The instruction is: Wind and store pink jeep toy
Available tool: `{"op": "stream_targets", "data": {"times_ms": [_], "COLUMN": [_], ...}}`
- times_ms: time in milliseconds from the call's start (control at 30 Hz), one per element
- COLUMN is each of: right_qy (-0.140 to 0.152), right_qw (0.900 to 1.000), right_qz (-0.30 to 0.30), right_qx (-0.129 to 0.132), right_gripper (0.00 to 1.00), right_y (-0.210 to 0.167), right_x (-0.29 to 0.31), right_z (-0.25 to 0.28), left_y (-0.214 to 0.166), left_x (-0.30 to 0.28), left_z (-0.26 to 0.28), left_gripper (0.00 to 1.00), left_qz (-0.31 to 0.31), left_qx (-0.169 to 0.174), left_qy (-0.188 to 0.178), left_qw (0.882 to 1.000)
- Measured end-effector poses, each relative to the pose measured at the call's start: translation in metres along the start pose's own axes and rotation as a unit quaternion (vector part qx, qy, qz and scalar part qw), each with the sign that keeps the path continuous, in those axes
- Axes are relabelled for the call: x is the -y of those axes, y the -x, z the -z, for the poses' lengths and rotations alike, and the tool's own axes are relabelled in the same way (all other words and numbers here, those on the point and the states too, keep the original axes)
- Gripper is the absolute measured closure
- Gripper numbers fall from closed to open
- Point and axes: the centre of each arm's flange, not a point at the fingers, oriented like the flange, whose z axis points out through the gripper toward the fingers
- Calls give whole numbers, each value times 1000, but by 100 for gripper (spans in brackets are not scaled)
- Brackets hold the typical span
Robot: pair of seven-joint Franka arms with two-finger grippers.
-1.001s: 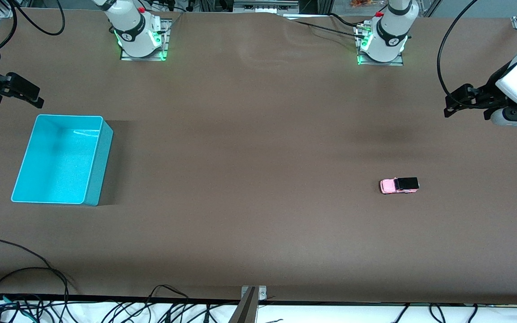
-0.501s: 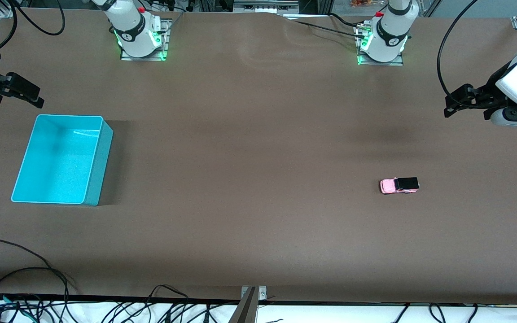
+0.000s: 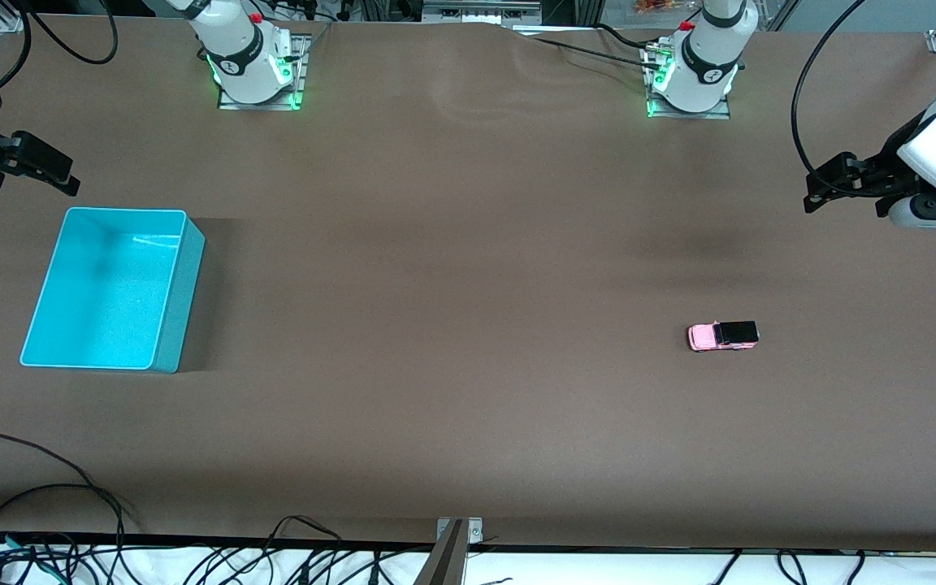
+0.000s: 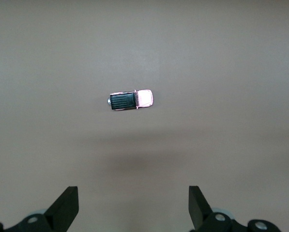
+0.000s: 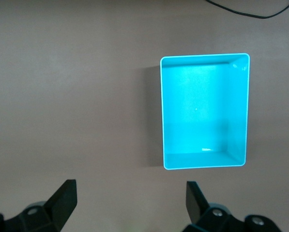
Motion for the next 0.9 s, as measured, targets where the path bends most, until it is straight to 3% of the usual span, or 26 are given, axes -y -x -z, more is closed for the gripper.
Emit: {"op": "stream_targets", "data": {"times_ms": [901], "right_qy": [0], "right_qw": [1000], "right_qz": [2], "right_qx": [0], "right_gripper": [0], "right_y": [0], "right_x": [2], "right_z": [0], "left_y": [-2], "left_x": [1], "left_z": [8], "left_gripper": [0], "left_qz": [2], "left_qx": [-8], "left_qy": [0], "left_qw": [1000]}}
